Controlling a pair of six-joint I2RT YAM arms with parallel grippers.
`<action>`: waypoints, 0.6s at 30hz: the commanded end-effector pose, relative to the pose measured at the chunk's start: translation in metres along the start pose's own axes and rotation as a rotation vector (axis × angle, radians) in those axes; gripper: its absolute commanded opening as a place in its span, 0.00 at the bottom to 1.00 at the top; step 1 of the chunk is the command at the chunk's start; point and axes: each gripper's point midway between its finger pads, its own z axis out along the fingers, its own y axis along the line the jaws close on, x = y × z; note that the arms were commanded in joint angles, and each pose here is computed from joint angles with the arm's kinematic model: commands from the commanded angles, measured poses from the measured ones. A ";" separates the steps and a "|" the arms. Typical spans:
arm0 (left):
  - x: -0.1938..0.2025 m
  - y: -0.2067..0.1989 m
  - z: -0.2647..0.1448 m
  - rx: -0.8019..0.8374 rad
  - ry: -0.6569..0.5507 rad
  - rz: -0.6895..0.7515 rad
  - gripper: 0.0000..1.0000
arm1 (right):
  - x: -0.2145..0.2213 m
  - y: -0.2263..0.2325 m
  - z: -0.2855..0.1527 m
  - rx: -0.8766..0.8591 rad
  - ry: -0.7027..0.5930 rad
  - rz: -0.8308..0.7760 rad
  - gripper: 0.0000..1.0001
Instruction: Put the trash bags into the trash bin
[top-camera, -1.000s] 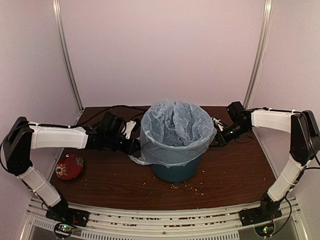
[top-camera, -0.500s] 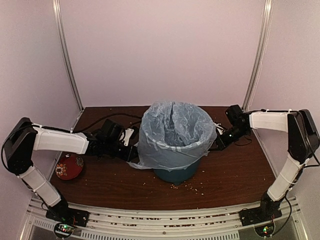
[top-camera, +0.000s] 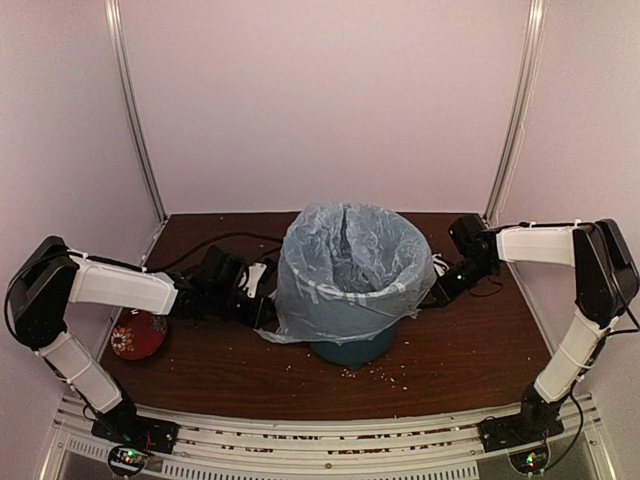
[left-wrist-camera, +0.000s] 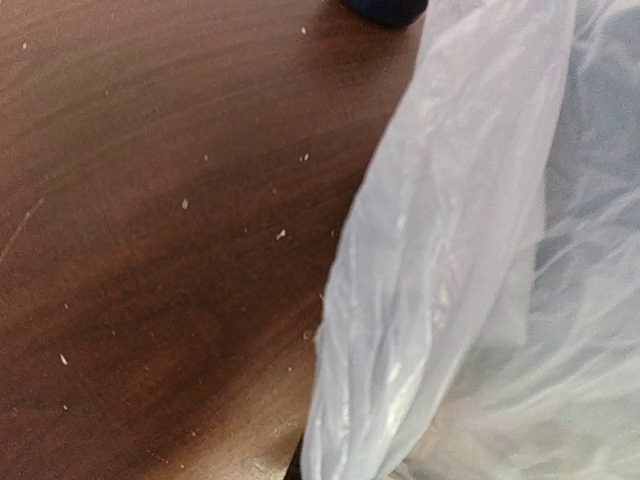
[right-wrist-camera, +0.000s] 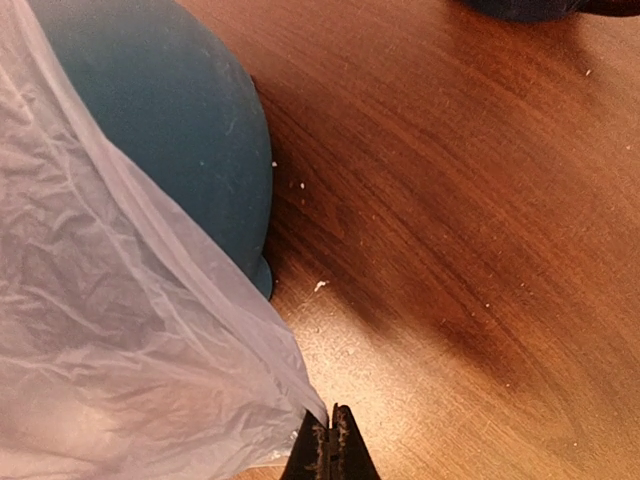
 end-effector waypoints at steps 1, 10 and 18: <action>-0.003 -0.004 -0.005 0.030 -0.041 -0.032 0.00 | 0.007 -0.004 -0.002 0.063 0.017 -0.011 0.00; -0.051 -0.031 -0.057 0.081 -0.244 0.045 0.47 | -0.016 0.009 -0.038 0.110 -0.060 -0.075 0.15; -0.084 -0.048 -0.108 0.084 -0.379 0.073 0.61 | -0.059 0.033 -0.122 0.256 -0.211 -0.150 0.46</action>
